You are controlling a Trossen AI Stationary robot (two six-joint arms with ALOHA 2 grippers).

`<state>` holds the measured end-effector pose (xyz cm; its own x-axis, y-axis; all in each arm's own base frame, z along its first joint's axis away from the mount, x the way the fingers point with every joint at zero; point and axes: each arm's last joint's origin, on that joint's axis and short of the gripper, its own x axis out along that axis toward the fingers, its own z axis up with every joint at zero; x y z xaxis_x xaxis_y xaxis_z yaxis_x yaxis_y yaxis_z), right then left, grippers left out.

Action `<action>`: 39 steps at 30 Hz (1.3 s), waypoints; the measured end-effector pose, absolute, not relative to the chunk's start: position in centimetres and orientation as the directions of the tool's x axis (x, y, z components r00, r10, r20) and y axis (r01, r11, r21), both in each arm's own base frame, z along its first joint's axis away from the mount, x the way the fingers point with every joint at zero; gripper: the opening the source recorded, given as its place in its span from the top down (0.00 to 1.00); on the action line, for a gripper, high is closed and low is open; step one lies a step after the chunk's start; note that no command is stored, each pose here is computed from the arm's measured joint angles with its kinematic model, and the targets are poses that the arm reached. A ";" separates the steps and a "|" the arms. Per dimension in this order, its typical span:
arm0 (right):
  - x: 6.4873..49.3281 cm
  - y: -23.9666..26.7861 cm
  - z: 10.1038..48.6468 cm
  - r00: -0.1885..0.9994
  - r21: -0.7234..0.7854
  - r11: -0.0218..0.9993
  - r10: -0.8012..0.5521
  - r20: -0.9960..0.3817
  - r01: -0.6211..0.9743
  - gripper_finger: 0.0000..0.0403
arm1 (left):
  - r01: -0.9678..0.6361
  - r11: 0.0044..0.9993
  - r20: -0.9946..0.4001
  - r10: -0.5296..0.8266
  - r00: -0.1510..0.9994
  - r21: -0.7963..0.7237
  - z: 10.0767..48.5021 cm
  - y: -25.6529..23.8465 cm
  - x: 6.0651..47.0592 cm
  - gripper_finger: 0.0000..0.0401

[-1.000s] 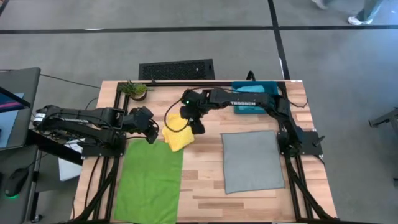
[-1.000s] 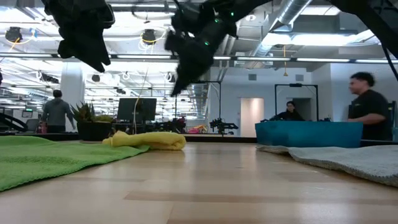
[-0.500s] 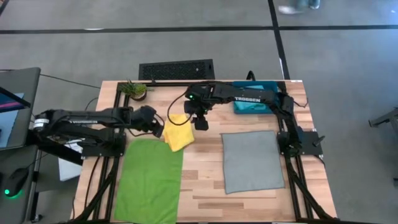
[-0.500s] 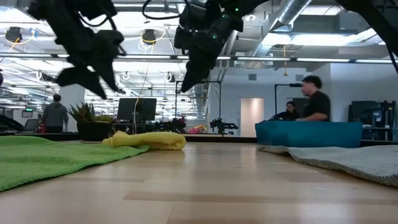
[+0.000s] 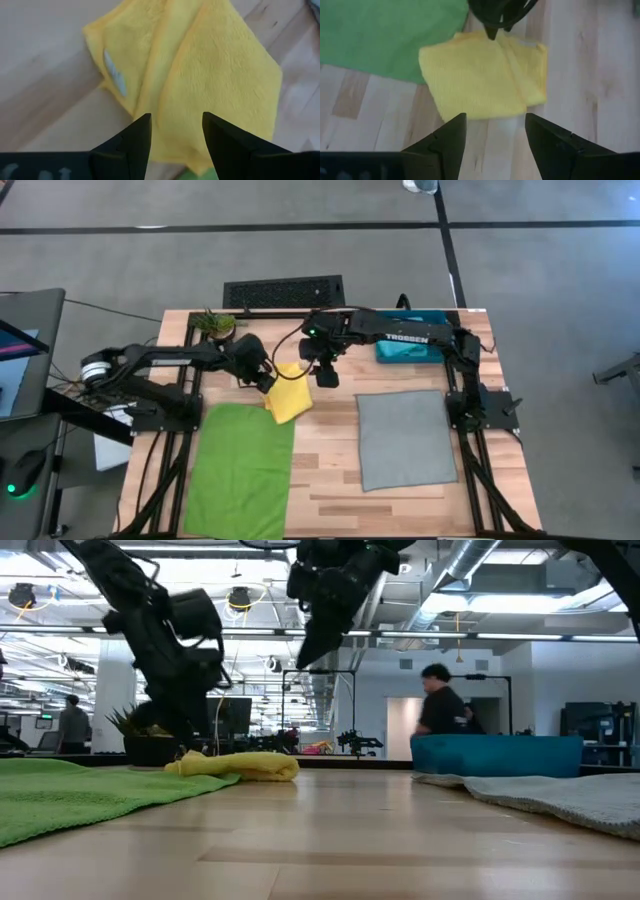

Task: Fold microfiber towels
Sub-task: Fold the yellow microfiber cloth

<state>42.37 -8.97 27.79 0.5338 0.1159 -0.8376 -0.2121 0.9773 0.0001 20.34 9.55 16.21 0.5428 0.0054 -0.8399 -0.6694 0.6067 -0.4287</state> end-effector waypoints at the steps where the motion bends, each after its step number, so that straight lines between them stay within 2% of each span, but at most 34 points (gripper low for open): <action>1: 42.2 -8.9 27.9 0.524 0.004 0.977 0.118 -0.843 -0.212 0.44 | -0.668 0.613 -0.845 0.002 0.535 -0.422 15.9 9.8 20.6 0.58; 11: 42.0 -8.2 28.1 0.509 0.012 0.974 0.129 -0.851 -0.227 0.44 | -0.641 0.685 -0.879 0.000 0.476 -0.347 14.5 11.3 22.3 0.58; 17: 42.0 -8.0 28.1 0.510 0.011 0.973 0.131 -0.850 -0.231 0.44 | -0.606 0.683 -0.869 -0.086 0.488 -0.408 14.0 11.2 22.6 0.58; 28: 42.0 -8.1 28.1 0.510 0.011 0.973 0.131 -0.850 -0.230 0.44 | -0.607 0.689 -0.880 -0.099 0.464 -0.397 13.9 11.0 22.4 0.59; 32: 42.0 -8.1 28.1 0.510 0.012 0.973 0.131 -0.850 -0.230 0.44 | -0.609 0.688 -0.882 -0.099 0.461 -0.396 13.9 11.0 22.4 0.68; 39: 42.0 -8.1 28.1 0.510 0.012 0.973 0.131 -0.850 -0.230 0.44 | -0.590 0.692 -0.874 -0.123 0.470 -0.415 13.9 10.9 22.4 0.97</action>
